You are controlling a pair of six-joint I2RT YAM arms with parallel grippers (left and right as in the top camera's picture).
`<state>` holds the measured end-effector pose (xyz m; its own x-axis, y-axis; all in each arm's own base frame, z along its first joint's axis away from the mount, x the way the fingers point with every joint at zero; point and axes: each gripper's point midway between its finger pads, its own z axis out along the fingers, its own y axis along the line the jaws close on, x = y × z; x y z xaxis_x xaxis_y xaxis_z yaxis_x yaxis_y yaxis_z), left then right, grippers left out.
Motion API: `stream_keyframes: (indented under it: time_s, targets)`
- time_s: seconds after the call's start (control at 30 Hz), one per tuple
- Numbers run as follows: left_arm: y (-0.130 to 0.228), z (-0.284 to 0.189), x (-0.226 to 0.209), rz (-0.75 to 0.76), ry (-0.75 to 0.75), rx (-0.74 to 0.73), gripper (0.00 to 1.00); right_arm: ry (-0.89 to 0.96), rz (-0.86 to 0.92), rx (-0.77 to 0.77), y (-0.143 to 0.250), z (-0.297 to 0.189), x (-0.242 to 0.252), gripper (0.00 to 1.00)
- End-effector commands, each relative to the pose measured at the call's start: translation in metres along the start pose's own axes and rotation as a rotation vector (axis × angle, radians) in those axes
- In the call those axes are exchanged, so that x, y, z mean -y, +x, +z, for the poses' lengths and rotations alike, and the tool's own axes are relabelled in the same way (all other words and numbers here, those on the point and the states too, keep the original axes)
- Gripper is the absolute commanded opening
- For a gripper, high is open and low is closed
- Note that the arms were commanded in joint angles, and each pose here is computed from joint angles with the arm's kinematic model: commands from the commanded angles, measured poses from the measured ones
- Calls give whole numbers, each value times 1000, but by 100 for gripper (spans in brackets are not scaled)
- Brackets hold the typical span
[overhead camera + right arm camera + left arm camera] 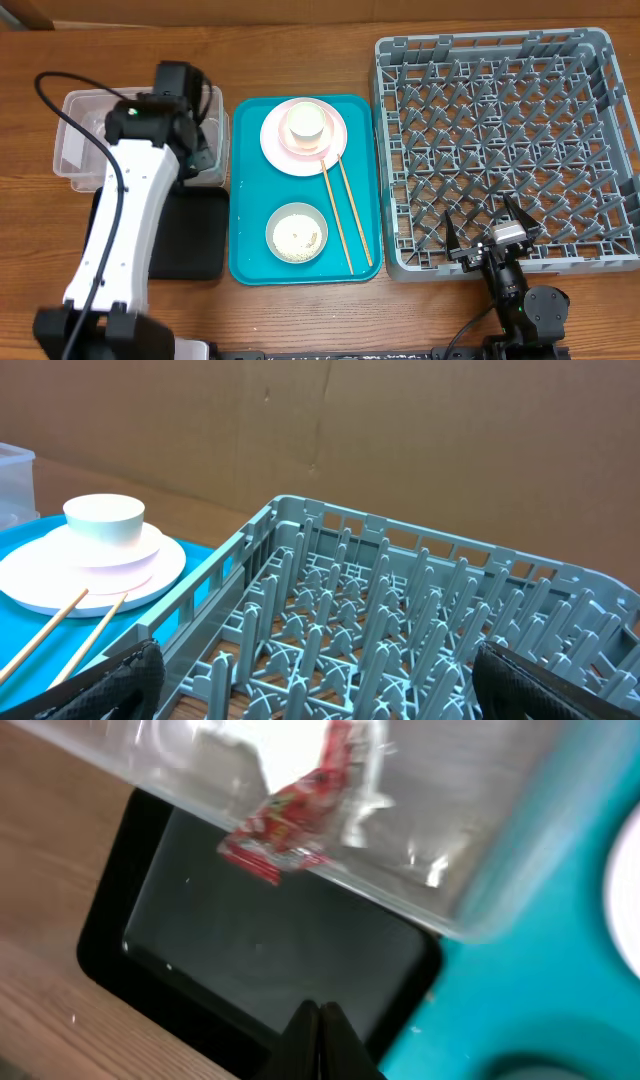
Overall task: Sort waste into correct bins and load items into the dishwasher
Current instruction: 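Move the wrapper with the left gripper into the clear bin and release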
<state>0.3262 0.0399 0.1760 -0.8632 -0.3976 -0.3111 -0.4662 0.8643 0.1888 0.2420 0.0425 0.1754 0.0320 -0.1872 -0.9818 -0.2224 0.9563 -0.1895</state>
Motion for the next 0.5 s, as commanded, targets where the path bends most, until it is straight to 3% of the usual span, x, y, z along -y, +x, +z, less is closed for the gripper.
stream_keyframes:
  time_s: [0.0,0.17,0.47]
  targets:
    - [3,40,-10,-70,-38,-101,4,-2,4,3,2,0,-1,100]
    - [5,82,-11,-102,-35,-196,5,-2,3,3,2,0,-1,100]
    - [-29,105,-25,-208,-17,-129,4,-2,4,3,2,0,-1,100]
